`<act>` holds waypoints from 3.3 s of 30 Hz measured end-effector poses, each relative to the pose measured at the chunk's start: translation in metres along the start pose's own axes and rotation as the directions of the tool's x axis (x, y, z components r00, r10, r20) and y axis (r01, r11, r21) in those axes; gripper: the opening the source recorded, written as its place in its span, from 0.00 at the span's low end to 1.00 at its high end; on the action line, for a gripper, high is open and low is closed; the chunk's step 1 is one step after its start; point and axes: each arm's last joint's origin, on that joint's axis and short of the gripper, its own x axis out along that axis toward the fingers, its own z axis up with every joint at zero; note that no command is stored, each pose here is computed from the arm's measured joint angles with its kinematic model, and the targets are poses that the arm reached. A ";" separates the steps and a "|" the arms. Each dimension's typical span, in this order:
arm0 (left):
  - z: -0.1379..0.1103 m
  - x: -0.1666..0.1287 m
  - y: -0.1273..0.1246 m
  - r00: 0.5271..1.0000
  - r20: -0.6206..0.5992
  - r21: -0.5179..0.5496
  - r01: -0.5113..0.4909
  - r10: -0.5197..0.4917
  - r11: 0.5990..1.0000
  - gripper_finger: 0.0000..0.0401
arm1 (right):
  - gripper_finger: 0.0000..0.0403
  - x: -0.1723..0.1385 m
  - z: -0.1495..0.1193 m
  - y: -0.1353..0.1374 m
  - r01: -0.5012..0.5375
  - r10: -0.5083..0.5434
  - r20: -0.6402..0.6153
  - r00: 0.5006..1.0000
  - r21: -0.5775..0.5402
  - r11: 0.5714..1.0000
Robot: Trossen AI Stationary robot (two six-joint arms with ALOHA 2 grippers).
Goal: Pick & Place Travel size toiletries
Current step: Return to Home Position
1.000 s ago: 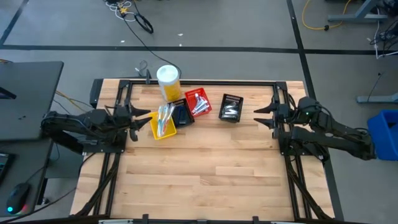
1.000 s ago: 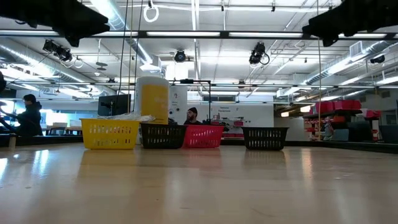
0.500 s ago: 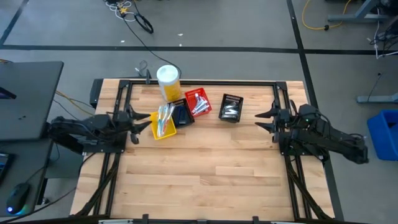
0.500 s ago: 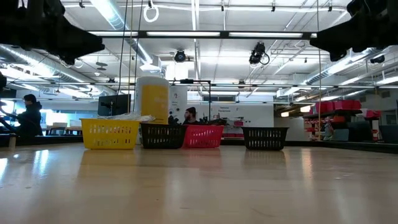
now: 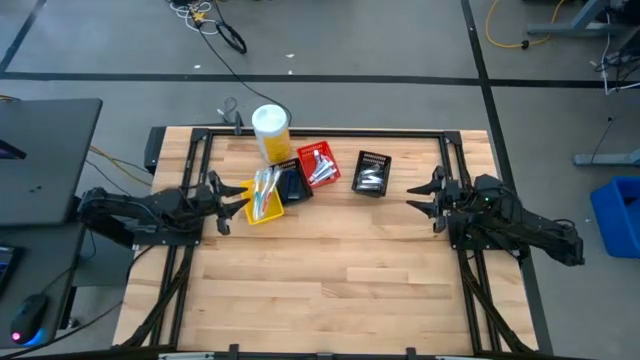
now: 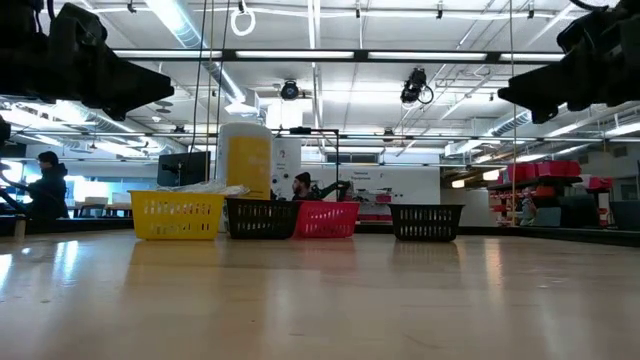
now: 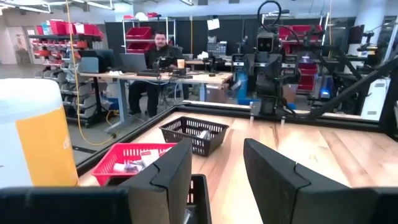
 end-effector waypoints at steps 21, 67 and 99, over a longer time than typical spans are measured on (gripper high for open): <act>-0.001 0.000 0.000 1.000 -0.003 -0.072 0.000 0.000 0.997 0.38 | 0.40 0.011 -0.022 -0.006 0.104 -0.107 0.067 0.992 0.047 0.993; 0.000 0.000 0.000 1.000 0.006 -0.076 0.000 0.000 0.997 0.38 | 0.40 0.012 -0.023 -0.006 0.098 -0.106 0.052 0.993 0.144 0.985; 0.000 0.000 0.000 1.000 0.007 -0.076 0.000 0.000 0.997 0.38 | 0.40 0.012 -0.023 -0.006 0.097 -0.106 0.051 0.993 0.144 0.985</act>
